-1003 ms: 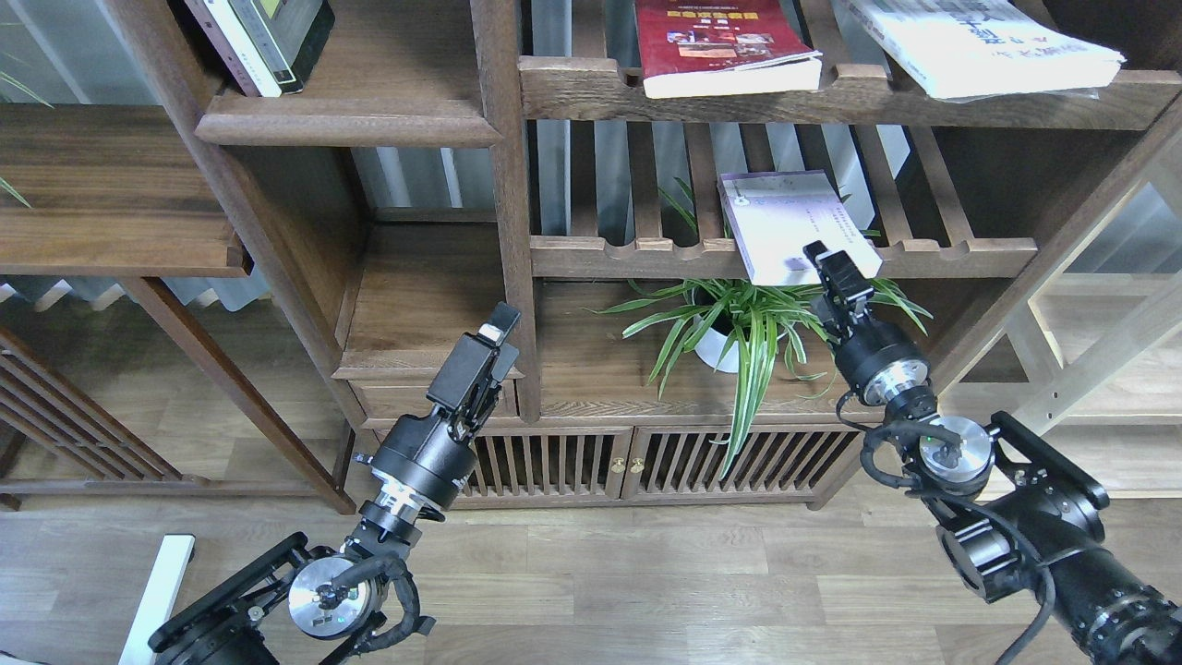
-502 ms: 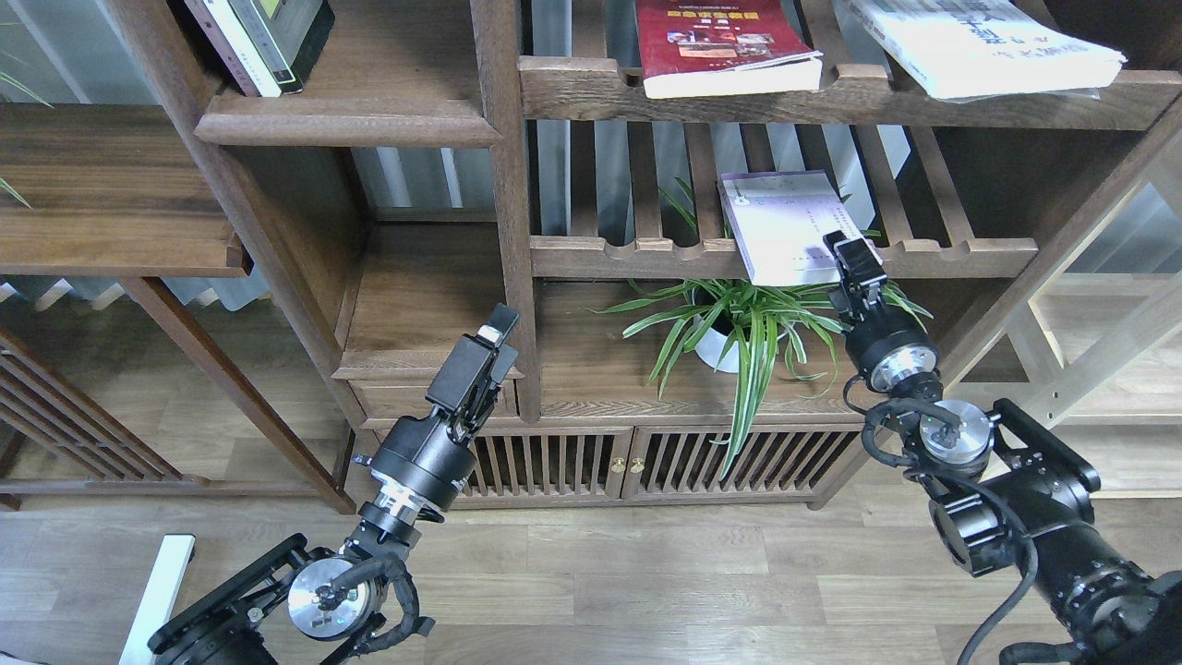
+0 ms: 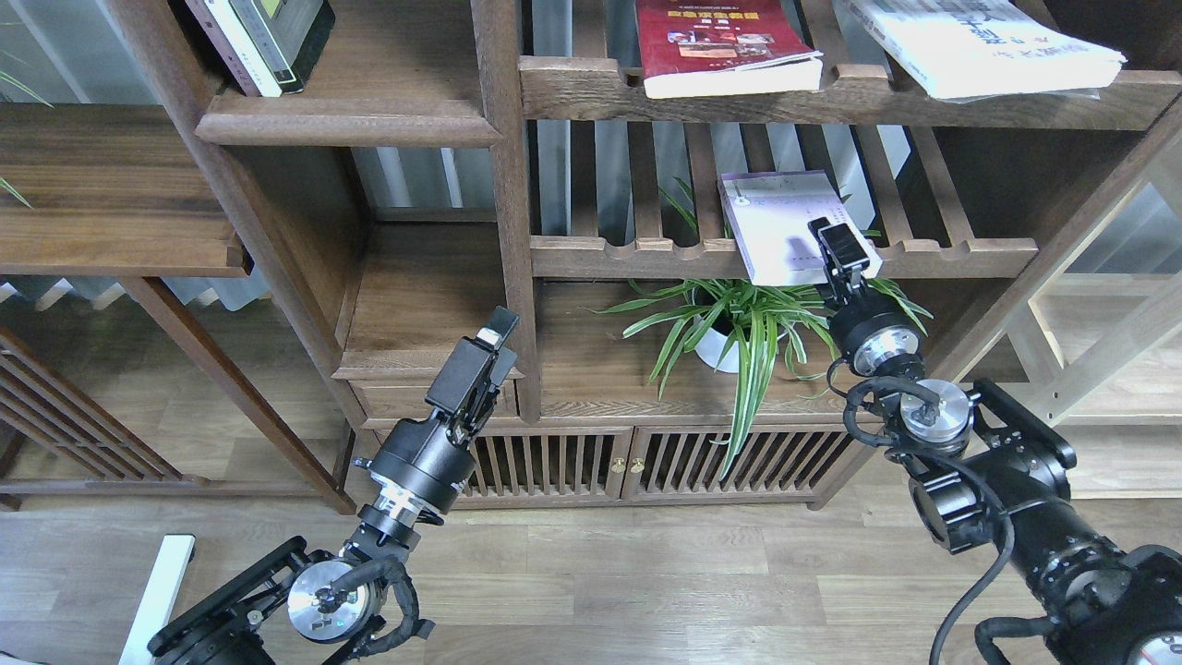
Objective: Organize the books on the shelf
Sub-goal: 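Position the right gripper at the white book's edge nearest the robot, then grasp the white book with the right gripper and pull it off the shelf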
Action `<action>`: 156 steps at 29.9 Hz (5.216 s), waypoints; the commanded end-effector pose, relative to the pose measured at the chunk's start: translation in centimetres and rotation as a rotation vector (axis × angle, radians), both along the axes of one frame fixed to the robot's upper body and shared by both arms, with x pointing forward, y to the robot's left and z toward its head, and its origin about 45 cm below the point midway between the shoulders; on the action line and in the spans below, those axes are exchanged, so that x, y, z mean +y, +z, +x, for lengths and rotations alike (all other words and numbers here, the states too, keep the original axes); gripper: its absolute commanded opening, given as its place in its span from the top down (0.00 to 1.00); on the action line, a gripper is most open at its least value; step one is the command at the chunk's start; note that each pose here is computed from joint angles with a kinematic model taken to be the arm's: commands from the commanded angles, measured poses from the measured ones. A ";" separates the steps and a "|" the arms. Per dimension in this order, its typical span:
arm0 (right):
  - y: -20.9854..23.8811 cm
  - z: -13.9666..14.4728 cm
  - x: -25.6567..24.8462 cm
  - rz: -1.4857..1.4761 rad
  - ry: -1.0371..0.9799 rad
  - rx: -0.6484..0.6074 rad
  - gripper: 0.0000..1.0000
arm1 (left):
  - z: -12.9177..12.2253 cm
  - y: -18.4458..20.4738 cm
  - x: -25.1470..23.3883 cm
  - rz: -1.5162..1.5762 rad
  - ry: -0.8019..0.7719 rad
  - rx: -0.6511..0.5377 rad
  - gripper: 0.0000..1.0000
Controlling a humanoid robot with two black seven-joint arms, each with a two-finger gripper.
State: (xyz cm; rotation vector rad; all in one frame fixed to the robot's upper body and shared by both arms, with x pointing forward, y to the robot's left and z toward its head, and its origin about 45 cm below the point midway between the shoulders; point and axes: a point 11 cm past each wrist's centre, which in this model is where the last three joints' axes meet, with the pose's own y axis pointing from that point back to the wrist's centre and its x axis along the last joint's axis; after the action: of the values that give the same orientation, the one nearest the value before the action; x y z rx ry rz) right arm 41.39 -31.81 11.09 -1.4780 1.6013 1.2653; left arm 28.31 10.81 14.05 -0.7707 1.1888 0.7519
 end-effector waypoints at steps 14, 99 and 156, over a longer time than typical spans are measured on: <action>-0.8 -0.1 -1.1 -0.034 -0.027 0.029 0.26 | -0.1 -0.1 0.0 -0.003 0.001 0.000 0.01; -0.1 0.1 0.4 0.029 0.015 -0.120 0.95 | -0.3 0.2 -0.7 0.004 -0.047 -0.024 0.01; -0.2 -14.2 1.2 0.231 0.135 -0.193 0.96 | 0.7 2.4 -2.7 0.123 -0.164 -0.146 0.01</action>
State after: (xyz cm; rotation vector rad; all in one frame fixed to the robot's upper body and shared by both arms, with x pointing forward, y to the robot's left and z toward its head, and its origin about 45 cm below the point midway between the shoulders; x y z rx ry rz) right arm 27.47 -30.78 10.64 -1.5285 1.2183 1.2883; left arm 28.86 8.10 16.70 -0.6016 1.0467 0.6029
